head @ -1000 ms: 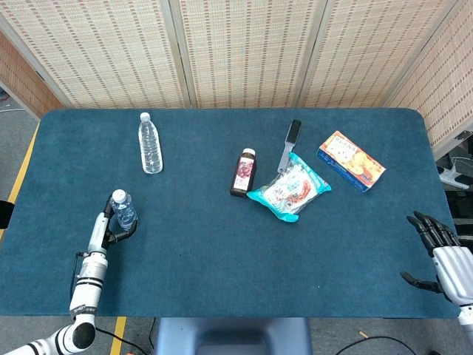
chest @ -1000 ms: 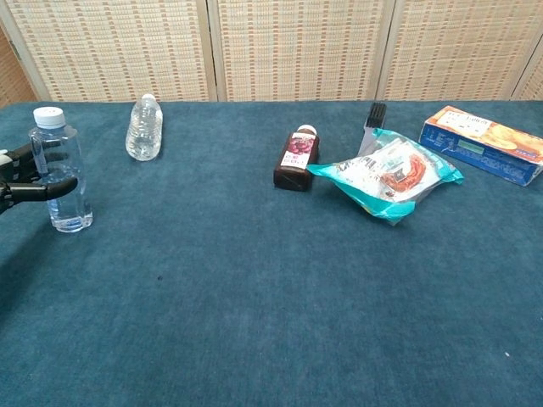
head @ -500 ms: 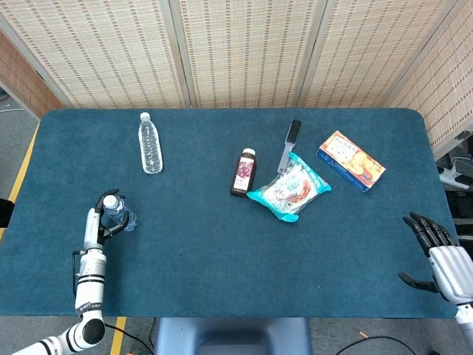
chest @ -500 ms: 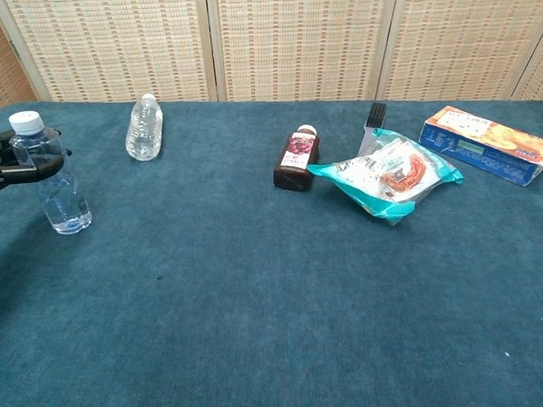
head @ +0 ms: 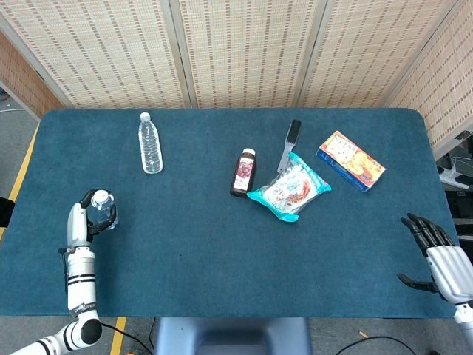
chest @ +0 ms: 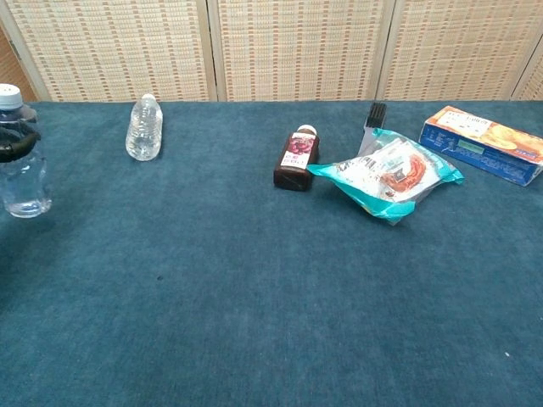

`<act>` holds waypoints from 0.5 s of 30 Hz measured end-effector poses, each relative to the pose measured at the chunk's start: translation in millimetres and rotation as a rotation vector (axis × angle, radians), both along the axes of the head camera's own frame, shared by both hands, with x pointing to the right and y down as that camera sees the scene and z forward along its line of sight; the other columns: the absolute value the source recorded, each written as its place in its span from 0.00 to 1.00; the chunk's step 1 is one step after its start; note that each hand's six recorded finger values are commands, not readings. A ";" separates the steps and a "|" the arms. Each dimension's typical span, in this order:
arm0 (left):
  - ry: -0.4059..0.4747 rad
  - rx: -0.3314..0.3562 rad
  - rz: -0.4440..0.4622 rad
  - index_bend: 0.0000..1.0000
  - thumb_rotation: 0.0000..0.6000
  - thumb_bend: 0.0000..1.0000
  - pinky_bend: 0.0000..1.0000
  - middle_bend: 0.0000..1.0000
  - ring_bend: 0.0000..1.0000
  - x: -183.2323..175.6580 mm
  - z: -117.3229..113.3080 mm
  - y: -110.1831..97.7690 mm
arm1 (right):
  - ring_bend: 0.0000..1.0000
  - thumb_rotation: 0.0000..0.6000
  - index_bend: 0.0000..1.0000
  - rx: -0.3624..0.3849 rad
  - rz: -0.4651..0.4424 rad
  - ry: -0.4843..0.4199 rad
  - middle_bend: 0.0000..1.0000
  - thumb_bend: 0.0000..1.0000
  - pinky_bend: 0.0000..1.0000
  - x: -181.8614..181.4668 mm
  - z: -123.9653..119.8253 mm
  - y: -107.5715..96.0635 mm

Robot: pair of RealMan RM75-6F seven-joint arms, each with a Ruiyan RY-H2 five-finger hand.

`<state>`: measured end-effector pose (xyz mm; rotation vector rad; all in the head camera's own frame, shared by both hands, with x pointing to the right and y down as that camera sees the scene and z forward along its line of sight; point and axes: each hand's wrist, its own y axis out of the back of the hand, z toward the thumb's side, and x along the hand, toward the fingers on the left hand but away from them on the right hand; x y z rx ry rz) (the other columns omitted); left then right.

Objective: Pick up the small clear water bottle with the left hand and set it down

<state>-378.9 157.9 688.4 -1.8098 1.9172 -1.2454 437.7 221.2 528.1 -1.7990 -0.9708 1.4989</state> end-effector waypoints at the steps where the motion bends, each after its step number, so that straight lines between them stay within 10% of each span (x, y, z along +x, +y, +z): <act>1: -0.066 0.010 0.018 0.47 1.00 0.54 0.27 0.51 0.42 -3.2 -3.1 -2.2 | 0.00 1.00 0.00 0.000 0.000 0.000 0.00 0.06 0.11 0.1 0.1 -0.2; 8: -0.319 0.089 0.081 0.50 1.00 0.54 0.33 0.52 0.43 -10.7 -22.9 -14.0 | 0.00 1.00 0.00 -0.002 0.001 -0.001 0.00 0.06 0.11 -0.1 0.5 -0.4; 15: 0.035 0.090 -0.003 0.52 1.00 0.55 0.37 0.54 0.45 3.7 -20.4 -12.7 | 0.00 1.00 0.00 -0.010 0.002 -0.003 0.00 0.06 0.11 0.7 1.1 -1.0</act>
